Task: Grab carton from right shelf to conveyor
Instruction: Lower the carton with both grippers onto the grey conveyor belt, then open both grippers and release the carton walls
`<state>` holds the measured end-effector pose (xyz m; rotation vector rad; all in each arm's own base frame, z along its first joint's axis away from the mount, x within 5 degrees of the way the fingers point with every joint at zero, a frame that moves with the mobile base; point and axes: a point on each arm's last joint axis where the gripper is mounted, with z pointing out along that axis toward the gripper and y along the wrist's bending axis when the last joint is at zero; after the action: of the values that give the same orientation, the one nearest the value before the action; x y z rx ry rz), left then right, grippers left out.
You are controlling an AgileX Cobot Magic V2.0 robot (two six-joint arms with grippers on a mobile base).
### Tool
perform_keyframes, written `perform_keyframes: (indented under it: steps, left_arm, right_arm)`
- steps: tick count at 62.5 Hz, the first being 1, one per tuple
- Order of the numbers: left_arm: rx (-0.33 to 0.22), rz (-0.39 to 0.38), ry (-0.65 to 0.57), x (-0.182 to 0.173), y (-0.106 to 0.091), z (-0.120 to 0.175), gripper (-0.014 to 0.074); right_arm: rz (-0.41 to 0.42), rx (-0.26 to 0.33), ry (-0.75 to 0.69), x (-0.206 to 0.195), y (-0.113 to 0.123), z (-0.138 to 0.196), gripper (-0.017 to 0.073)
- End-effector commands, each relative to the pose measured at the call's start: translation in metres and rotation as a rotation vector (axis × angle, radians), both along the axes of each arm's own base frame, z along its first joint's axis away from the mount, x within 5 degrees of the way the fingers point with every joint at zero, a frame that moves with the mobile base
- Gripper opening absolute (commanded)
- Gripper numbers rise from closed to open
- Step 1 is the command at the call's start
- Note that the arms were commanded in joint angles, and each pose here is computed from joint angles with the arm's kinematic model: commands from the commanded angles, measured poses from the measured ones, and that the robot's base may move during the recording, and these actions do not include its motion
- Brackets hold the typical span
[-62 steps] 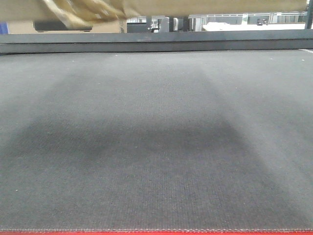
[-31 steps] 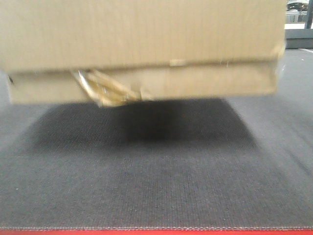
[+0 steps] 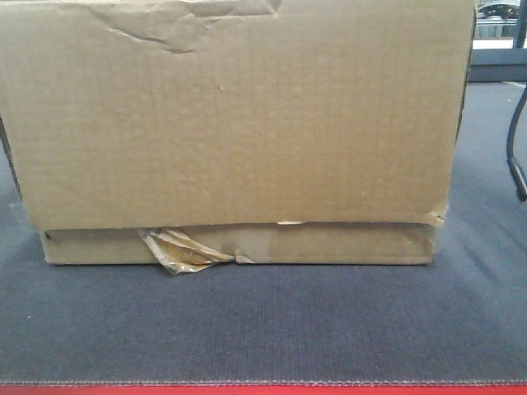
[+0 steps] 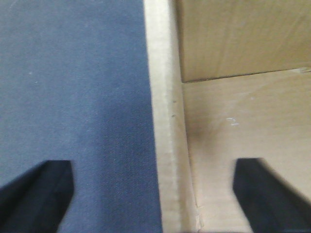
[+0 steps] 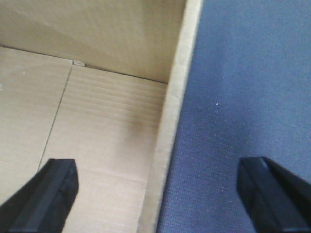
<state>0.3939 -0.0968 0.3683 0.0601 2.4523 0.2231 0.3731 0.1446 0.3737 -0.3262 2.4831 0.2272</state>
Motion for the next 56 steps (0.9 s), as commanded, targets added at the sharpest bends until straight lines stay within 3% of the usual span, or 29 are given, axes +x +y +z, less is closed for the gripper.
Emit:
perform_keyframes:
  steps: [1,15,26,33,38,44,50,56]
  left_arm:
    - [0.009,0.009,-0.006,-0.007,0.005,0.01,0.0578]
    - [-0.042,-0.059,-0.056,-0.038,0.008,0.048,0.0571]
    - [-0.079,-0.095,-0.158,-0.074,0.023,0.089,0.0543]
    - [-0.11,-0.109,-0.207,-0.094,0.039,0.106,0.0402]
    - [-0.136,-0.087,-0.242,-0.109,0.056,0.112,0.0212]
    - [-0.157,-0.029,-0.261,-0.126,0.076,0.104,-0.0031]
    - [-0.155,0.033,-0.281,-0.144,0.096,0.089,0.002]
    - [-0.15,0.067,-0.318,-0.164,0.107,0.071,0.0016]
  right_arm:
    - [-0.008,0.006,-0.053,-0.005,-0.006,0.015,0.0568]
    - [-0.009,0.042,-0.148,-0.034,-0.016,0.055,0.0517]
    - [-0.015,0.056,-0.223,-0.064,-0.03,0.087,0.0272]
    - [-0.031,0.041,-0.252,-0.079,-0.041,0.096,0.0092]
    - [-0.053,0.033,-0.258,-0.088,-0.051,0.096,-0.0016]
    - [-0.085,0.028,-0.257,-0.098,-0.064,0.087,-0.0066]
    - [-0.115,0.025,-0.264,-0.109,-0.077,0.069,-0.0066]
    - [-0.128,0.025,-0.271,-0.123,-0.085,0.05,-0.0066]
